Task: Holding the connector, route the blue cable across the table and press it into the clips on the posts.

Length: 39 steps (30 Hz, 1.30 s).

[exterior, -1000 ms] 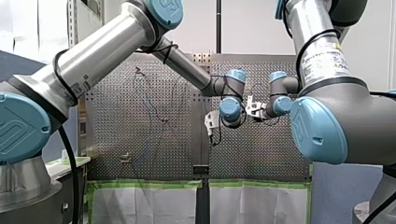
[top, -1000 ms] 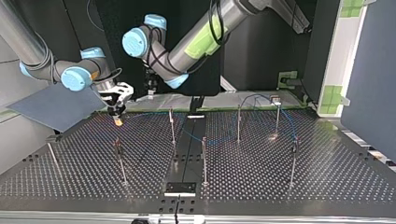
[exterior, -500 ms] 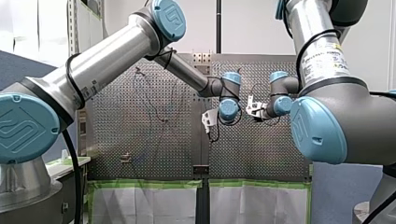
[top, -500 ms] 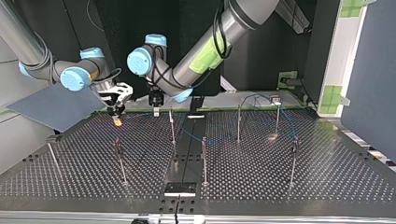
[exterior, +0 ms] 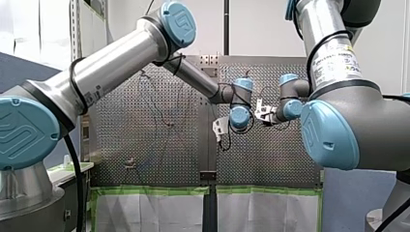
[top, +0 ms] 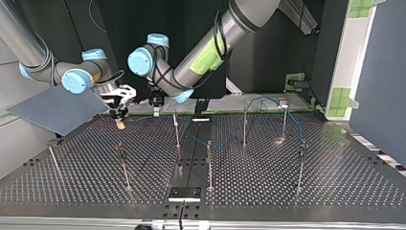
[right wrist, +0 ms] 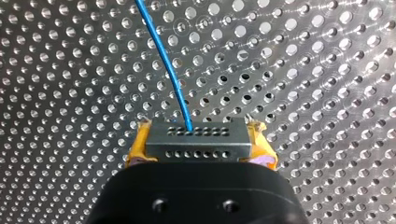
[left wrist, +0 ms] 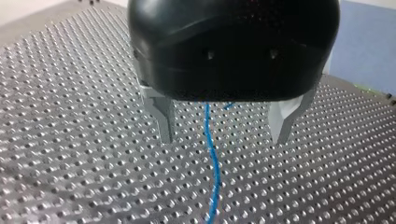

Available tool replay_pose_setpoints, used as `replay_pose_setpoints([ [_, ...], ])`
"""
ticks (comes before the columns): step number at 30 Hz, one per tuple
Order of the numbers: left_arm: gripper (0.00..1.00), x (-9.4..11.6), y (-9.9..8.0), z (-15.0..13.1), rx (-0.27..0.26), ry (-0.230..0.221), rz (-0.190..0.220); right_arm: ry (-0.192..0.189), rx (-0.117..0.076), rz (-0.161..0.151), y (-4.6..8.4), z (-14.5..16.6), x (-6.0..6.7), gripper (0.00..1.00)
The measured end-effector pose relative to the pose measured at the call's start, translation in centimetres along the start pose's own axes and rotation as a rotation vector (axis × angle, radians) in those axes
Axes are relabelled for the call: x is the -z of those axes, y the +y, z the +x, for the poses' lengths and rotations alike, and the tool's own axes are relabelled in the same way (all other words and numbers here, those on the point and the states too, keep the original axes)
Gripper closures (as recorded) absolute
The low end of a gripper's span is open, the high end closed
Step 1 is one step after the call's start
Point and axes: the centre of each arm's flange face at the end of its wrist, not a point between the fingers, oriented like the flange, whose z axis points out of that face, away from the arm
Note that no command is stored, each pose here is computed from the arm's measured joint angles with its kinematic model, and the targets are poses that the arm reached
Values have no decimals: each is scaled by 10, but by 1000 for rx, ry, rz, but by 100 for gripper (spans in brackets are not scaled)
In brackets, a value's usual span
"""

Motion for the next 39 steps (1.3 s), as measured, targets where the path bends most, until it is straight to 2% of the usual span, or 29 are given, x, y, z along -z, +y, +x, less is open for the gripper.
replay_pose_setpoints([
  [3,0,-8,1,5,5,-4,-6,0,1,2,0,0,0,100],
  [7,0,-17,-2,-2,14,-15,-4,-1,1,8,-1,0,0,100],
  [11,0,-23,-9,-7,22,-26,14,-2,1,10,-1,0,0,100],
  [15,0,-28,-15,3,-5,-11,36,-2,1,11,-1,0,0,100],
  [24,0,-48,-15,23,-23,-14,21,0,1,12,-1,0,0,100],
  [33,0,-44,-22,24,-30,-31,-1,1,1,9,1,0,0,100],
  [34,47,-44,-22,24,-35,-33,-6,0,1,9,1,0,0,100],
  [35,63,-43,-22,24,-40,-34,-10,0,1,9,1,0,0,100],
  [36,63,-42,-22,24,-44,-36,-15,0,1,9,1,0,0,100],
  [37,79,-42,-22,24,-49,-39,-23,0,1,9,1,0,0,100],
  [38,100,-42,-22,23,-51,-41,-29,0,1,9,1,0,0,100],
  [39,100,-41,-21,23,-51,-43,-36,-1,1,8,1,0,0,100],
])
